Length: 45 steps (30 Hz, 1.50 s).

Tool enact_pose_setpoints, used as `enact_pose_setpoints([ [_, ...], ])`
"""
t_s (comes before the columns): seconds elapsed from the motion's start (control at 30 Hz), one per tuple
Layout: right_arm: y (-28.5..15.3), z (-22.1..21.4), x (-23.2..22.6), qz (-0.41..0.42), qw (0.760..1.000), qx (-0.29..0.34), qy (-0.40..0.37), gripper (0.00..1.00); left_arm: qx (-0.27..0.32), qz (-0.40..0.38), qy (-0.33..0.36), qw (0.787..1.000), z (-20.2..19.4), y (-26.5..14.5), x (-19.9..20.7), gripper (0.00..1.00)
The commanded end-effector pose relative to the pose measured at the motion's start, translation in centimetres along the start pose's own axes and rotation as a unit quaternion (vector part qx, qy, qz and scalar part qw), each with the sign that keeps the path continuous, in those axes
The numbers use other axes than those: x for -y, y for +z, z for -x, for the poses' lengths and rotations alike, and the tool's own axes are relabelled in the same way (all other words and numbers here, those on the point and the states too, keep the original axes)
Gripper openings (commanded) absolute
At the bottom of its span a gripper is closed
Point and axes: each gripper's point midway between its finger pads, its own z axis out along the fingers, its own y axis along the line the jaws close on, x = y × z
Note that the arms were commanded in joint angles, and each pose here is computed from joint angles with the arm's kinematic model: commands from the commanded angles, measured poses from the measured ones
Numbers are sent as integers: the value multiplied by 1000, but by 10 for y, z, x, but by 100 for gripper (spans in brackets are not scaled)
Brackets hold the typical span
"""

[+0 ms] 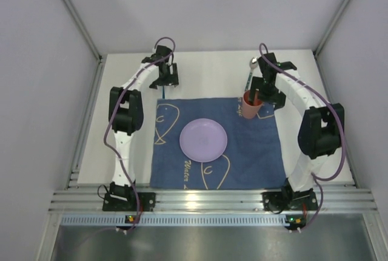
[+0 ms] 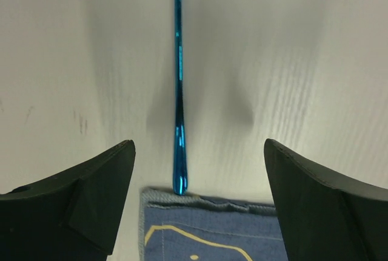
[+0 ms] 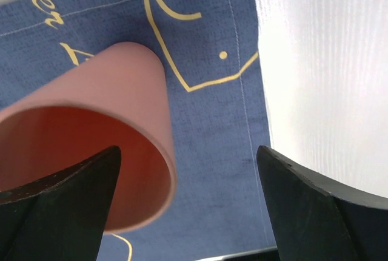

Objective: Set the dinner table for one person

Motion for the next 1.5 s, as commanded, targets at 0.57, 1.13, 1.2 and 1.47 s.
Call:
enact_pose_setpoints([
  [0.57,-63,52,18,-21,997,79,-3,96,33,10,7,999,29,76,-11,22],
  [1.13,40,176,-48,163,982,82,53,92,123,-90,-21,988,86,-73,7,0],
  [1.2,69,171,-55,158,984,58,53,89,112,-92,-16,989,65,-97,2,0],
  [1.47,118,180,-67,148,983,59,88,88,59,-112,-20,992,-23,-165,-18,0],
])
